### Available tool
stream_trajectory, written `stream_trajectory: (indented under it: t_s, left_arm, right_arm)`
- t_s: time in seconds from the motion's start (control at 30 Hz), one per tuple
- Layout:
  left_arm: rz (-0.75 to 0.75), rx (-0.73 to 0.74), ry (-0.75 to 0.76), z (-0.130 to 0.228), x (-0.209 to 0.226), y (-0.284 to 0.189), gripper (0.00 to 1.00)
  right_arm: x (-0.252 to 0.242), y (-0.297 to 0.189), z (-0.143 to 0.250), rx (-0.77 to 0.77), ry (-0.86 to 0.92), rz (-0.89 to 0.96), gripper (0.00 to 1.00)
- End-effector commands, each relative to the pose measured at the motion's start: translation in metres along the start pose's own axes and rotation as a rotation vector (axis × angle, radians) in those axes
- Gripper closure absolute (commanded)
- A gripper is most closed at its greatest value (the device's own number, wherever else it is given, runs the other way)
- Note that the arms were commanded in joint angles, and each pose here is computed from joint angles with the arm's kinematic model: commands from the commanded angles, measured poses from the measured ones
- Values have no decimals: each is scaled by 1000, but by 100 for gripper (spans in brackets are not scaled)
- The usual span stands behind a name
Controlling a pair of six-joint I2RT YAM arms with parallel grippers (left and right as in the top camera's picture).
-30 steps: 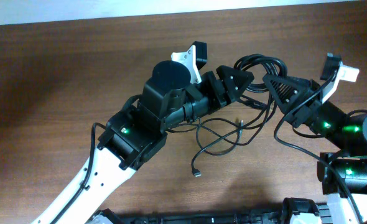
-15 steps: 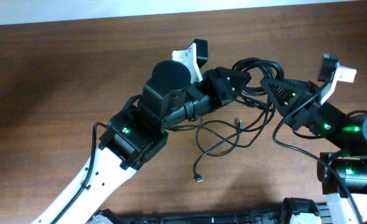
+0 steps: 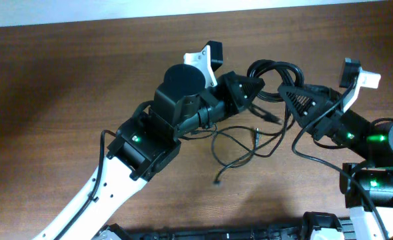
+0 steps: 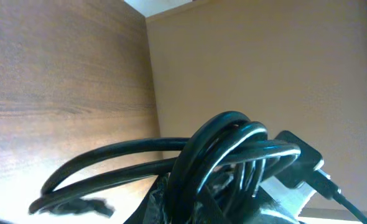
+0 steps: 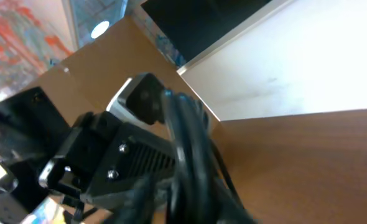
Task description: Untangle cables
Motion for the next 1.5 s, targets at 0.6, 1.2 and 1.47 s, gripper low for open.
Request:
stream_trajectory:
  t_s: [0.6, 1.2, 1.47]
  left_arm:
    - [-60, -22, 801, -5, 2, -2, 100]
    - [-426, -108, 502, -34, 53, -24, 100]
    - [-478, -144, 332, -43, 68, -33, 100]
  right_arm:
    - [-2, -1, 4, 31, -422, 10, 56]
    - [-8, 0, -1, -10, -409, 54, 96]
    - [-15, -1, -3, -52, -372, 118, 96]
Point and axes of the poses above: each gripper's point midway between its finger pads, its own y axis out along the fingers, its own x axis along the line the jaws close on, z = x × y, the point moved 10 cm from there along -y, back along the fingers, and after that the axes turned 13 degrees about y, right-handed, at the moved point
